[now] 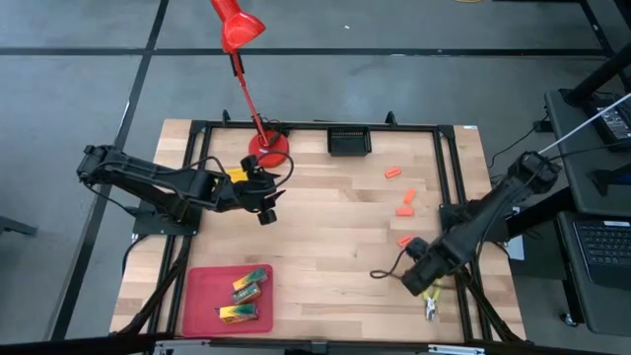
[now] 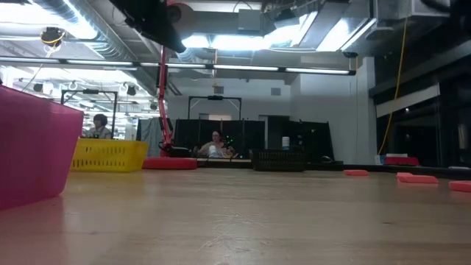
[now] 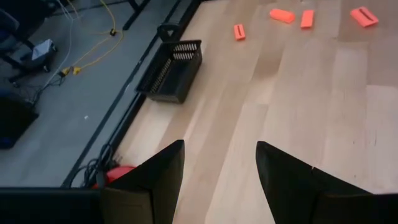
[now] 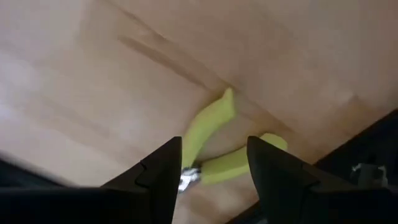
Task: Pick & Place School Supplies
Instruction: Put the hole puncher into the yellow bin
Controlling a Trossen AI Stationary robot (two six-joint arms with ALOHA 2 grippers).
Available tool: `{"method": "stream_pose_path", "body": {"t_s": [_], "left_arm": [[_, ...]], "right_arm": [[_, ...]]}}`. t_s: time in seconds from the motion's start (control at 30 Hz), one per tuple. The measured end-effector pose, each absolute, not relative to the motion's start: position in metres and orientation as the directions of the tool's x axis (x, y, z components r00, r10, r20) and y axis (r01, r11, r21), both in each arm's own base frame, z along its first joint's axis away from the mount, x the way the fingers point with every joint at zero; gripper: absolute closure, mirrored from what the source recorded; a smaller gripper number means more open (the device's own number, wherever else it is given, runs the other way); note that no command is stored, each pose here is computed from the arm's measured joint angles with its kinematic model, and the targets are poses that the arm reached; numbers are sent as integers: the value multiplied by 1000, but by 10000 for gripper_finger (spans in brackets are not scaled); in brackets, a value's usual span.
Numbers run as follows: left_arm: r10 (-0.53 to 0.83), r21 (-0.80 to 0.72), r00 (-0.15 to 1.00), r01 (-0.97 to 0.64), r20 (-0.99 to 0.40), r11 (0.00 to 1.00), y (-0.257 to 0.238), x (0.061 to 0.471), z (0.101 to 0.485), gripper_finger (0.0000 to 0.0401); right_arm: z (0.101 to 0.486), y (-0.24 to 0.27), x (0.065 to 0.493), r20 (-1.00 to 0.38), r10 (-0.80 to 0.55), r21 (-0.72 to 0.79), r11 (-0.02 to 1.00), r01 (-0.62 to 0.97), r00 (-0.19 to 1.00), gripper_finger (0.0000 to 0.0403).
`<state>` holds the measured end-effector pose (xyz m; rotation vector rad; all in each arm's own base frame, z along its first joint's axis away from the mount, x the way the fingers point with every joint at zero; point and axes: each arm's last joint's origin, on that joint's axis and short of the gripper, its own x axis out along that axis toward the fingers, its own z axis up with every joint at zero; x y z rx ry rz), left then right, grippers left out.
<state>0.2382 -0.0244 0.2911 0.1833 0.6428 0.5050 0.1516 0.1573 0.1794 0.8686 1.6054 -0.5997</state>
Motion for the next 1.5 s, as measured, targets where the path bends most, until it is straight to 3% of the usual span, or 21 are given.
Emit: {"method": "stream_pose_path", "body": {"t_s": [0.23, 0.7, 0.97, 1.07, 1.27, 1.33, 1.5], "left_arm": [[479, 331, 706, -351, -521, 876, -25, 240, 292, 205], [453, 304, 720, -339, -526, 890, -26, 241, 293, 205], [411, 261, 736, -319, -538, 911, -33, 241, 292, 206], [408, 259, 740, -316, -534, 913, -37, 240, 292, 209], [436, 271, 716, -342, -544, 900, -44, 235, 289, 214], [455, 274, 698, -363, -554, 891, -46, 232, 287, 214], [473, 258, 671, -400, -571, 879, -56, 223, 283, 216]], "right_arm": [[152, 181, 152, -978, 183, 28, 578, 816, -96, 218], [144, 179, 149, -993, 106, 15, 596, 803, -60, 218], [134, 177, 147, -989, 143, 50, 613, 788, -49, 220], [132, 176, 146, -988, 145, 54, 620, 783, -47, 241], [132, 176, 147, -991, 135, 75, 668, 740, -22, 349], [134, 178, 149, -992, 125, 85, 693, 716, -3, 361], [152, 187, 174, -959, 83, 241, 737, 631, 270, 361]]}}
